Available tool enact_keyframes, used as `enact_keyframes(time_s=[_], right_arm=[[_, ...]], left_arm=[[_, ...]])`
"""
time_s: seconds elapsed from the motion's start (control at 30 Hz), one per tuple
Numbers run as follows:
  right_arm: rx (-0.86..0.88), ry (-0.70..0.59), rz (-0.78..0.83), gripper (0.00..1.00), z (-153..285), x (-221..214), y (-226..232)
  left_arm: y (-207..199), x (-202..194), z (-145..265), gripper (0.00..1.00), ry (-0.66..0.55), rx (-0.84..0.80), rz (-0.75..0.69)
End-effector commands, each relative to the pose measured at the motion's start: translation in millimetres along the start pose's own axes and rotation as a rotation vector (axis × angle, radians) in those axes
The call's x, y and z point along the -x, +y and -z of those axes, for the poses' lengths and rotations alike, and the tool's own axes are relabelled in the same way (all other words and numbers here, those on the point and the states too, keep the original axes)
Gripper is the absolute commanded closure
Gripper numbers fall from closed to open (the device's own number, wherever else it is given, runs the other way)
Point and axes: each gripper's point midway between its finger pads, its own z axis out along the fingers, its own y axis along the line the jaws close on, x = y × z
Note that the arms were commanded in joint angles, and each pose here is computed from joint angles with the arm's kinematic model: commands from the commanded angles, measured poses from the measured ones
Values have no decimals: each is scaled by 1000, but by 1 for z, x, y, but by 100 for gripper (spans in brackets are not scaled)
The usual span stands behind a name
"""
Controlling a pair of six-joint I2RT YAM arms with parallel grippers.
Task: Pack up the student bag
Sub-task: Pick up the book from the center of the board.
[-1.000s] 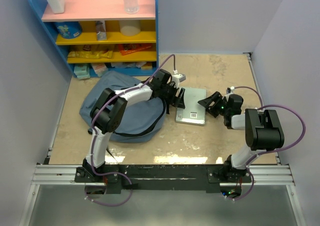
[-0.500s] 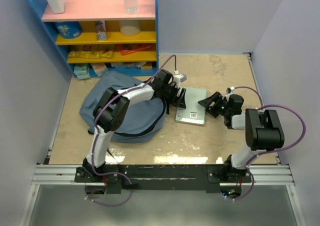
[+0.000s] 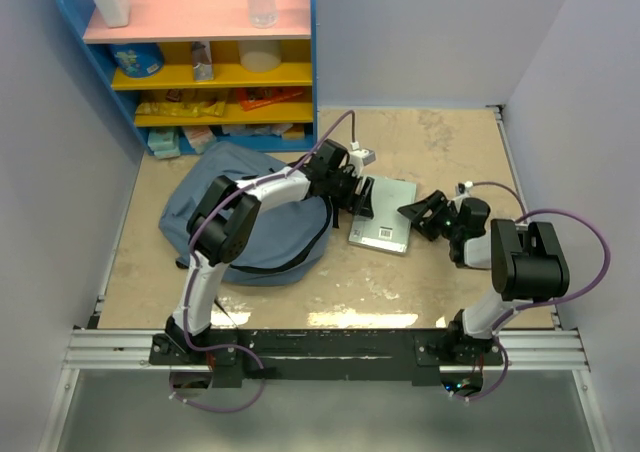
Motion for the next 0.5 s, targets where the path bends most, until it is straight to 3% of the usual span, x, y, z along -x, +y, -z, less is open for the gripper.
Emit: enact_keyframes(time_s=[0.0,0.17,0.3,0.47], right_arm=[[22,117,-139,35,17,-45,-4],[34,39,-31,34,34,-20,26],[-31,-6,29,31,45,-9,28],[-63,27,0,30,45,-21,15]], left_arm=[[-46,33,3,25,-72,-97,-67],[-40,28,-1,25,-64,-82,-62],[-35,23,-4,25,-56,-74,-53],[-35,23,-4,25,-56,-74,-53]])
